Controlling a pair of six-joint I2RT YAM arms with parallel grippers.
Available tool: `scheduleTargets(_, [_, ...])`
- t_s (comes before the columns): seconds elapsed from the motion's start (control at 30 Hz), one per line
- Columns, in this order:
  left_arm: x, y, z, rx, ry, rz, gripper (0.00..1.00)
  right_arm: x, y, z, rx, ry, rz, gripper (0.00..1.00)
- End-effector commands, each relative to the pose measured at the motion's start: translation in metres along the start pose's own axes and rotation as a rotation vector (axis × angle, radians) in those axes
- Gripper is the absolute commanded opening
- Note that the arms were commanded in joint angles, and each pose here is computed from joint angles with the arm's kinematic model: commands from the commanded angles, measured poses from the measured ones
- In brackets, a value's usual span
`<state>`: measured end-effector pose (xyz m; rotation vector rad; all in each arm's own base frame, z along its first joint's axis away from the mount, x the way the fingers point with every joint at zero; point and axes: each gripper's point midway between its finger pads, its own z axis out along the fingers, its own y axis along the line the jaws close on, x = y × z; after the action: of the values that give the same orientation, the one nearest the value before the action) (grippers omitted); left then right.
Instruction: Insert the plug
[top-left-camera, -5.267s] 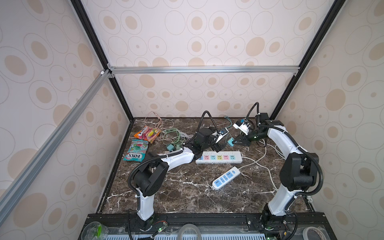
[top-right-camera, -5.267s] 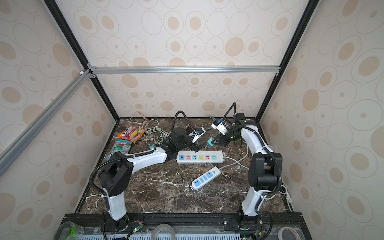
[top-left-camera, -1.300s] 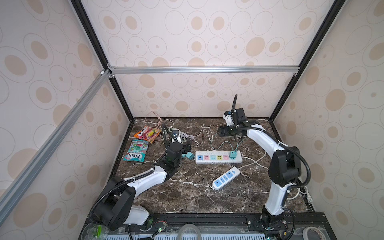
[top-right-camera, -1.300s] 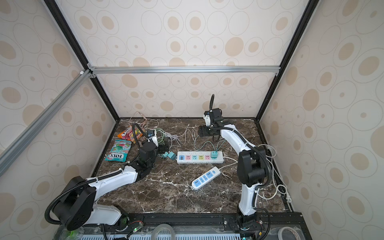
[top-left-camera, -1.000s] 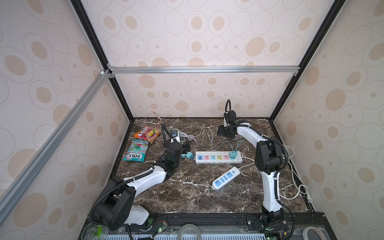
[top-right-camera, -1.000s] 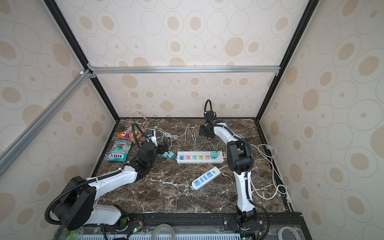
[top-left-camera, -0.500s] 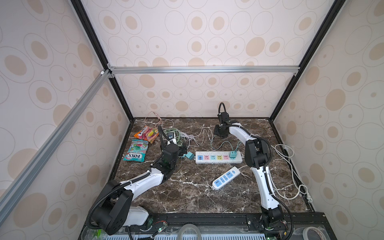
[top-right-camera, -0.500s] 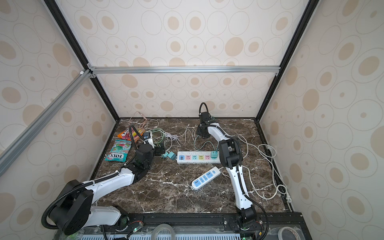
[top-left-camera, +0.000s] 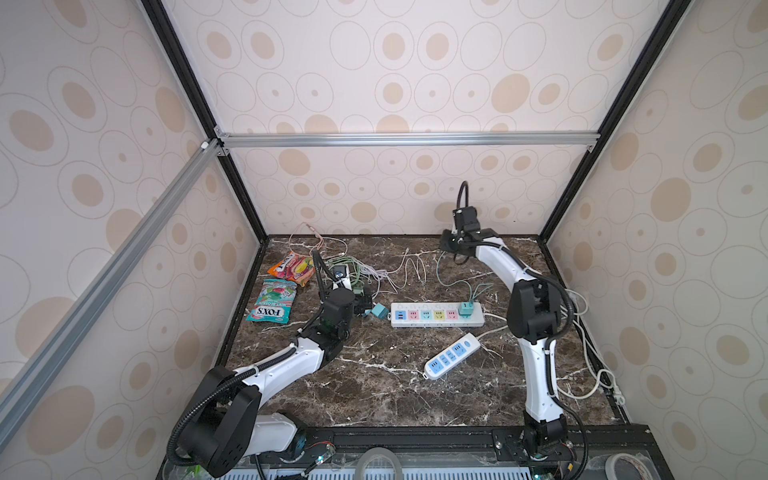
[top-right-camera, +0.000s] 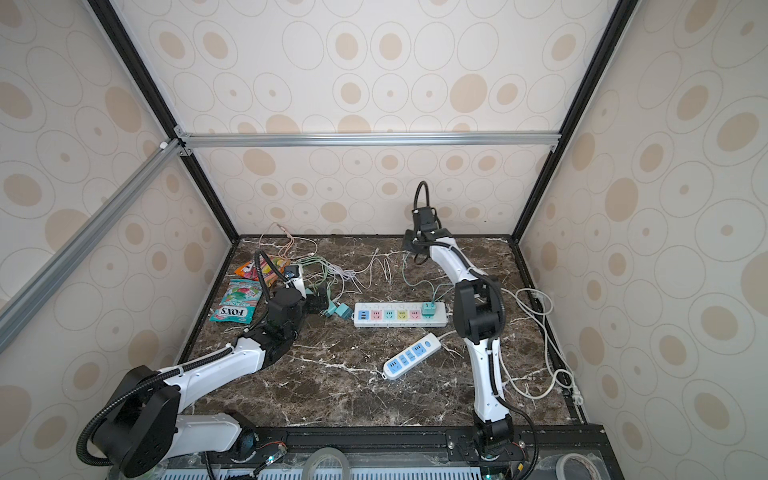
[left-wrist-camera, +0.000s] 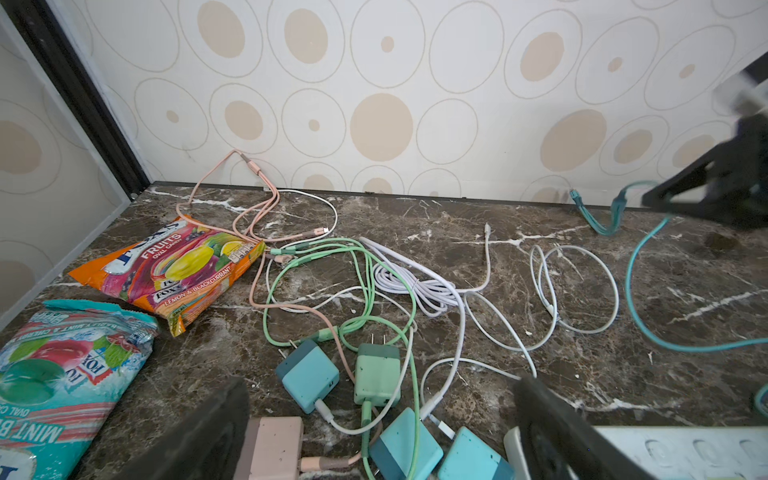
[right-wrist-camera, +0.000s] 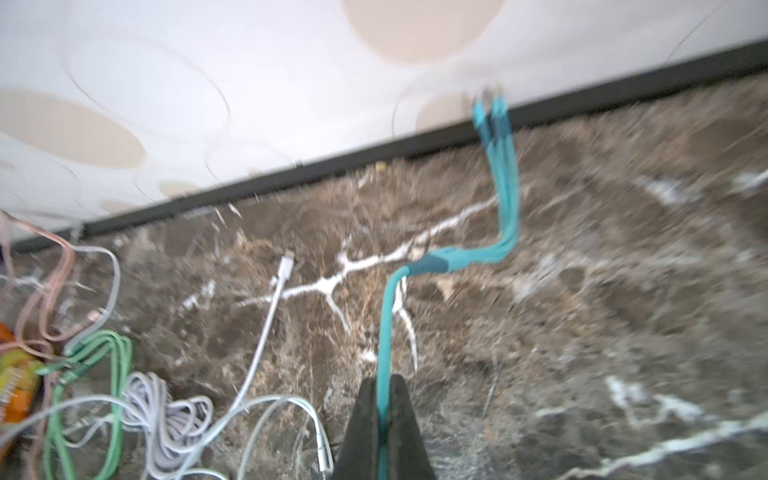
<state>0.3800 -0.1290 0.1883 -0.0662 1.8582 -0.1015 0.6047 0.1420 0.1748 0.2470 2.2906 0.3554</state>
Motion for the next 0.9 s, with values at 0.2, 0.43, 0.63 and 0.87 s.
scheduleTargets(0.2, [-0.009, -0.008, 0.006, 0.024, 0.017, -0.012, 0.98, -0.086, -0.127, -0.068, 0.157, -0.210, 0.074, 0.00])
scheduleTargets(0.43, [-0.011, -0.012, 0.007, 0.039, 0.015, -0.024, 0.98, -0.052, -0.143, -0.070, 0.060, -0.116, -0.038, 0.00])
scheduleTargets(0.63, [-0.013, -0.017, 0.011, 0.047, 0.025, -0.023, 0.98, -0.020, -0.158, -0.049, 0.101, 0.001, -0.075, 0.00])
scheduleTargets(0.87, [-0.011, 0.002, 0.010, -0.059, 0.030, -0.042, 0.98, -0.015, -0.162, -0.048, 0.117, 0.025, -0.025, 0.27])
